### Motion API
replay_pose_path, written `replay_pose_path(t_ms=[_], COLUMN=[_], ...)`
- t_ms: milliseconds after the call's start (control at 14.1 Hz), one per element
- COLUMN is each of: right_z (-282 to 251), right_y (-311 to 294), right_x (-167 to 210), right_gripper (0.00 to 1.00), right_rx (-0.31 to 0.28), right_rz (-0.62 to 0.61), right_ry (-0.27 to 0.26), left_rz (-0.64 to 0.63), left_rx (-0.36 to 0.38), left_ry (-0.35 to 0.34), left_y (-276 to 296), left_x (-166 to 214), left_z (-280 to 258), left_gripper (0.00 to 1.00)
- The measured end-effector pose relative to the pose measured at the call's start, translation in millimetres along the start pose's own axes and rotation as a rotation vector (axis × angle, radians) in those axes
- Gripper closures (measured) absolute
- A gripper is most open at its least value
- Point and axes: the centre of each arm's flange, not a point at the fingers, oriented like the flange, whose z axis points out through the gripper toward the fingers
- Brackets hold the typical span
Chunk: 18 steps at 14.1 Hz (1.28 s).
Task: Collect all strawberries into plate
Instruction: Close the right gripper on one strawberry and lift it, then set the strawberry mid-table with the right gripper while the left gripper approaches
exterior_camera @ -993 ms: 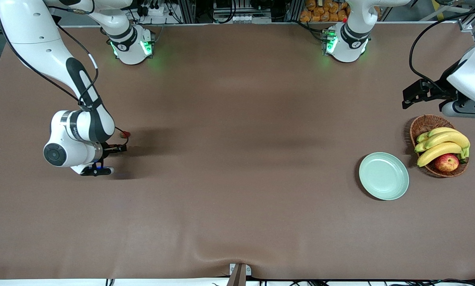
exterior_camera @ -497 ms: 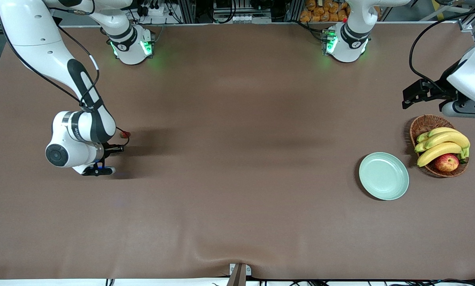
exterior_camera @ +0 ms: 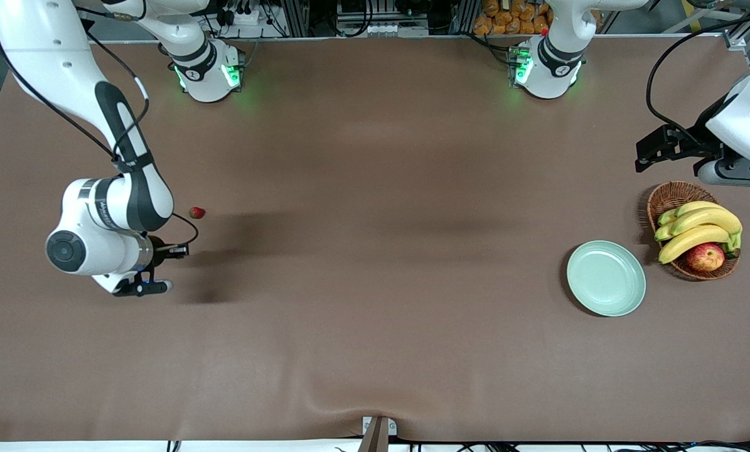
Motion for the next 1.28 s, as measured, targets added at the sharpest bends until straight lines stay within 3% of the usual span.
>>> replay_pose_path(t_ms=[213,426,639,780,922,1277], right_z=[-27.8,-9.1,27.7,53.9,82.5,127.7], right_y=[-85.8,-181.7,-262.6,-299.9,-326.7,-365.5], right_x=[4.0,-12.5,-33.9,-40.1,-46.6,-63.6], right_gripper=[0.67,0.67,0.67,0.67,0.67,0.67], right_rx=[0.074,0.078,0.090,0.175,0.223,0.229], right_rz=[0.084,0.142,0.118,0.135,0.151,0.134], right_ry=[0.040,0.001,-0.043,-0.054,-0.071,-0.087], left_rz=[-0.001,-0.001,-0.001,-0.001,-0.001,-0.001], left_rx=[0.000,0.000,0.000,0.000,0.000,-0.001], left_ry=[0.000,0.000,0.000,0.000,-0.003,0.014], left_y=[-0.4,-0.6,-0.6,-0.6,-0.6,-0.6], left_x=[0.0,0.0,0.0,0.0,1.0,8.1], left_z=[0.0,0.0,0.0,0.1,1.9,6.6], left_gripper=[0.00,0.00,0.00,0.00,0.00,0.00])
